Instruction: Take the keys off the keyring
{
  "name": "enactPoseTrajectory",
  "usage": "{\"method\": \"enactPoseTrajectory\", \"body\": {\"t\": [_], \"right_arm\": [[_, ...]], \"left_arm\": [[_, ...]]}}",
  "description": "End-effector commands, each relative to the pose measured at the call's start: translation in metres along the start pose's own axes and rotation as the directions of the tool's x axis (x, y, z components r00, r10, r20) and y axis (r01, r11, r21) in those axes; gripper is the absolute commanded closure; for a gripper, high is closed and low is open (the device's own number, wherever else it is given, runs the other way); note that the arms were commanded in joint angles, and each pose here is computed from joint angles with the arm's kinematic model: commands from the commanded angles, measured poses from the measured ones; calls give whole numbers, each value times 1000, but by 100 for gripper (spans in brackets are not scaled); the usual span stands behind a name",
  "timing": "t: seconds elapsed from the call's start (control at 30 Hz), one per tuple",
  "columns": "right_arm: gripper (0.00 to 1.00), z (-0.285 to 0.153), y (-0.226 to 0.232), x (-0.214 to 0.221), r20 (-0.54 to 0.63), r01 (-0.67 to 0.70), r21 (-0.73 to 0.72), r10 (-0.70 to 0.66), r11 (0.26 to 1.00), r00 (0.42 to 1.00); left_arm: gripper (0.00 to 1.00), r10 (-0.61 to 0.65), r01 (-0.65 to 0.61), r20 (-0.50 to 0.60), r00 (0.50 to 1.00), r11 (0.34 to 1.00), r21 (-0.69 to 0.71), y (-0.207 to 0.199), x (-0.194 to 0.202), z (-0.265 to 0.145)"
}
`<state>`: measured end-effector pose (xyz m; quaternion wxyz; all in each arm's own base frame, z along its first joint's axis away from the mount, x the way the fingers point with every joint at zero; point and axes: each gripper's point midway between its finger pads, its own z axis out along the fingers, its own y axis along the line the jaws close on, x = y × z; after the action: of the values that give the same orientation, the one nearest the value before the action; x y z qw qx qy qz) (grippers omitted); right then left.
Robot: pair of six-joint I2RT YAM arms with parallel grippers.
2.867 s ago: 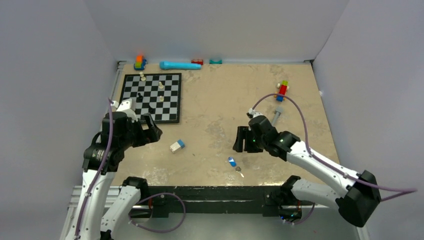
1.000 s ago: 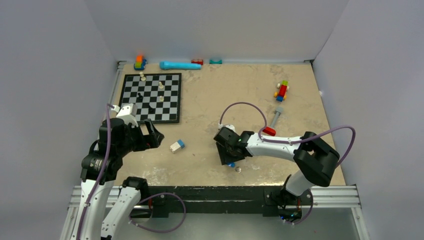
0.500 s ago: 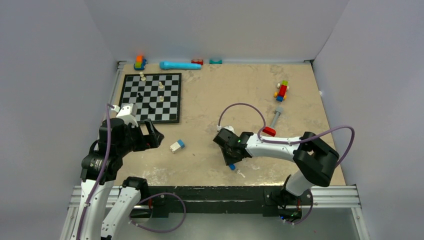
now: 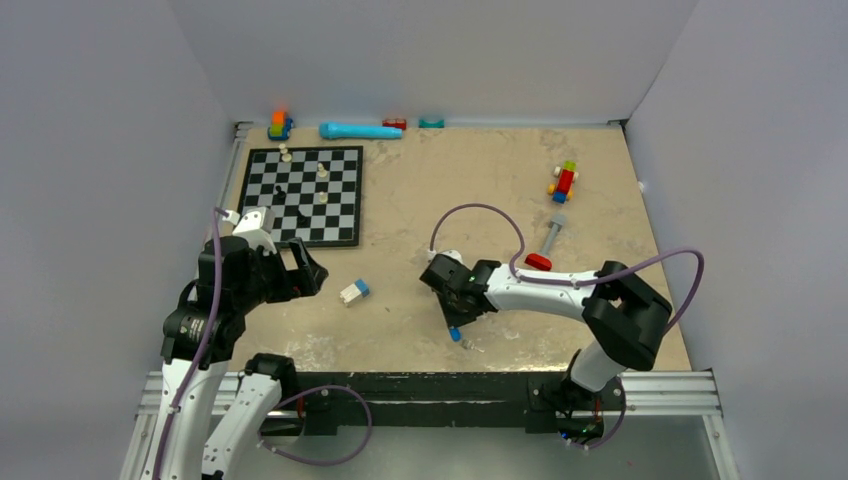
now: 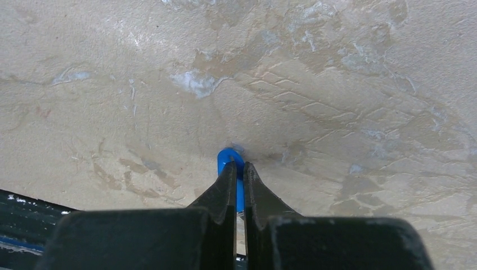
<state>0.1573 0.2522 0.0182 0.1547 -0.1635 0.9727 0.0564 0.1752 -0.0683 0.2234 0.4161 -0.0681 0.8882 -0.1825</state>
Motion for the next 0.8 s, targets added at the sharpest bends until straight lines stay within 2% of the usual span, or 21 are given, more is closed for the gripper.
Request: {"method": "enactPoseTrajectory", "body": {"t": [0.0, 0.13, 0.27, 0.37, 0.53, 0.6, 0.67, 0.77], "right_arm": [[100, 1, -3, 3, -12, 9, 32, -9, 999, 1000], [100, -17, 10, -13, 41, -7, -36, 9, 999, 999], [100, -36, 23, -27, 102, -20, -113, 32, 993, 994], [100, -49, 28, -37, 152, -24, -158, 48, 987, 987], [100, -76, 36, -55, 227, -11, -217, 61, 976, 972], [100, -91, 39, -64, 262, -1, -240, 65, 971, 963], [100, -108, 43, -74, 302, 16, -267, 67, 964, 951], [100, -139, 51, -90, 366, 44, -321, 81, 946, 927]], "left_arm": [[4, 31, -32, 18, 999, 999, 25, -4, -5, 2], [4, 32, -33, 17, 999, 999, 30, -4, -4, 2], [3, 51, -52, 12, 999, 994, 94, -14, -3, 4], [6, 58, -59, 5, 998, 990, 132, -21, -2, 4], [10, 59, -55, -3, 998, 960, 274, -46, -2, 1], [10, 54, -45, -14, 998, 925, 376, -64, -1, -2], [5, 64, -48, -10, 998, 826, 561, -97, -3, -14], [4, 44, -36, 5, 999, 726, 686, -121, -10, -26]]}}
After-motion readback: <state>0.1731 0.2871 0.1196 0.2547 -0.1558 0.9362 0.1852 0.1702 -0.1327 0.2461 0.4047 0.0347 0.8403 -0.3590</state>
